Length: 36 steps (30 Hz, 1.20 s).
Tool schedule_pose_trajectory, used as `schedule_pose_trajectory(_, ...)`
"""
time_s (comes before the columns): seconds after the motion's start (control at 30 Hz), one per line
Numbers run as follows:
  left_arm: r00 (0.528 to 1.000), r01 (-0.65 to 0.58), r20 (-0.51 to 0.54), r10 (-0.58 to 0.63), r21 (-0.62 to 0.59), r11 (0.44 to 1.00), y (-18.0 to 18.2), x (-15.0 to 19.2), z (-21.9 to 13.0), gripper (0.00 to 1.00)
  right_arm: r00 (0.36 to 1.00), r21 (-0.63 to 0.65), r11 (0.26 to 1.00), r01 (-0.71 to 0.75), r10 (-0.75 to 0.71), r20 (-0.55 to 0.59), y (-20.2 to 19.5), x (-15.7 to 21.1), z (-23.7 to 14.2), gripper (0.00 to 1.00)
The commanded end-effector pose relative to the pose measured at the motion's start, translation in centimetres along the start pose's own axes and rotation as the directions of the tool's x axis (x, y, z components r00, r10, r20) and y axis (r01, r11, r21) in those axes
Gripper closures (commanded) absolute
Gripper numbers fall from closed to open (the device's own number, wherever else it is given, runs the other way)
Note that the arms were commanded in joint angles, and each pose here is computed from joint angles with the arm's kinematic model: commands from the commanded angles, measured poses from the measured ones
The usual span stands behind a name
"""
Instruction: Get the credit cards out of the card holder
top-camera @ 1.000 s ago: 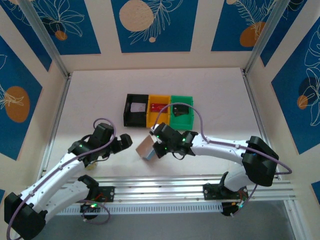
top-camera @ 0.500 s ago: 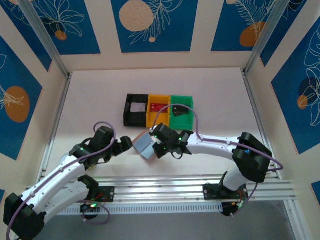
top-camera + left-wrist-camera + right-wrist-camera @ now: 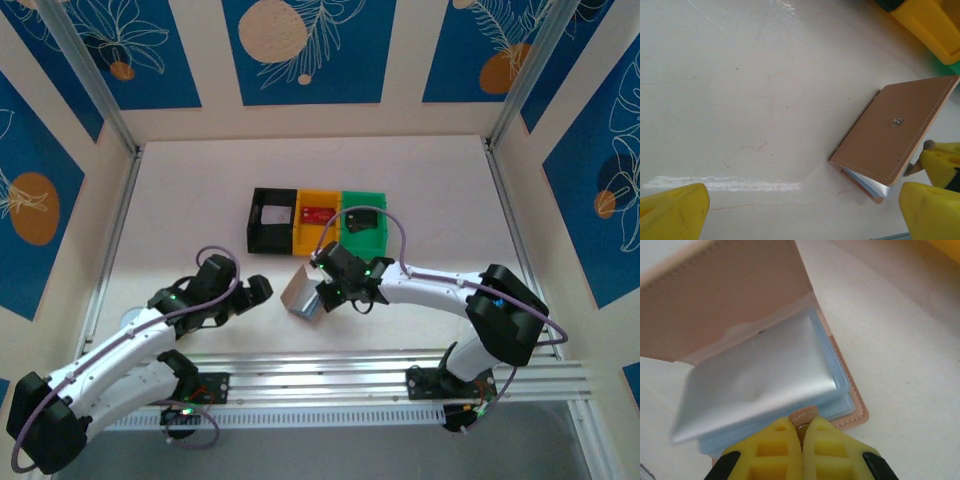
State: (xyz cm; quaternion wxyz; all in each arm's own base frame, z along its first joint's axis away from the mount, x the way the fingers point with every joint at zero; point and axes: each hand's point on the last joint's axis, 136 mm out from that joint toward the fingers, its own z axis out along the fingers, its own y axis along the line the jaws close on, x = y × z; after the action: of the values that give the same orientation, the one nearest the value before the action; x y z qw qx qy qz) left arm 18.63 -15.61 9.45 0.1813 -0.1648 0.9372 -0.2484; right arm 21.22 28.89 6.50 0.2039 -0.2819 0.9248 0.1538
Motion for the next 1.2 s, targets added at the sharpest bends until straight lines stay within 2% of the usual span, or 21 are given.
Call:
schedule_pose_trajectory(0.0,1.000,-0.004,0.001,0.004,0.019,1.000,-0.7,0.3,0.1,0.03,0.996,-0.066,0.996,0.061,-0.057,0.068,1.9,-2.8,-2.3,1.00)
schedule_pose_trajectory(0.23,0.999,-0.031,-0.011,0.031,-0.005,1.000,-0.7,1.2,0.8,0.03,0.987,-0.141,0.981,0.134,-0.120,0.106,4.5,-5.2,-3.6,1.00)
schedule_pose_trajectory(0.47,0.999,-0.043,-0.004,0.043,-0.003,0.999,-1.1,1.8,1.3,0.03,0.980,-0.198,0.961,0.191,-0.176,0.092,6.6,-4.8,-3.3,1.00)
schedule_pose_trajectory(0.8,0.995,-0.096,-0.021,0.095,-0.031,0.995,-2.2,2.3,2.6,0.04,0.993,-0.192,0.975,0.115,-0.113,0.024,4.6,-0.2,-2.5,1.00)
schedule_pose_trajectory(1.0,0.994,-0.104,0.010,0.105,-0.040,0.994,-2.5,1.7,2.3,0.03,0.999,-0.048,0.999,0.026,-0.027,-0.038,0.9,2.6,-1.0,1.00)
schedule_pose_trajectory(1.17,0.995,-0.097,0.017,0.098,-0.037,0.995,-2.6,1.6,2.4,0.04,0.994,0.038,0.996,-0.083,0.086,-0.061,-2.3,2.8,-0.2,1.00)
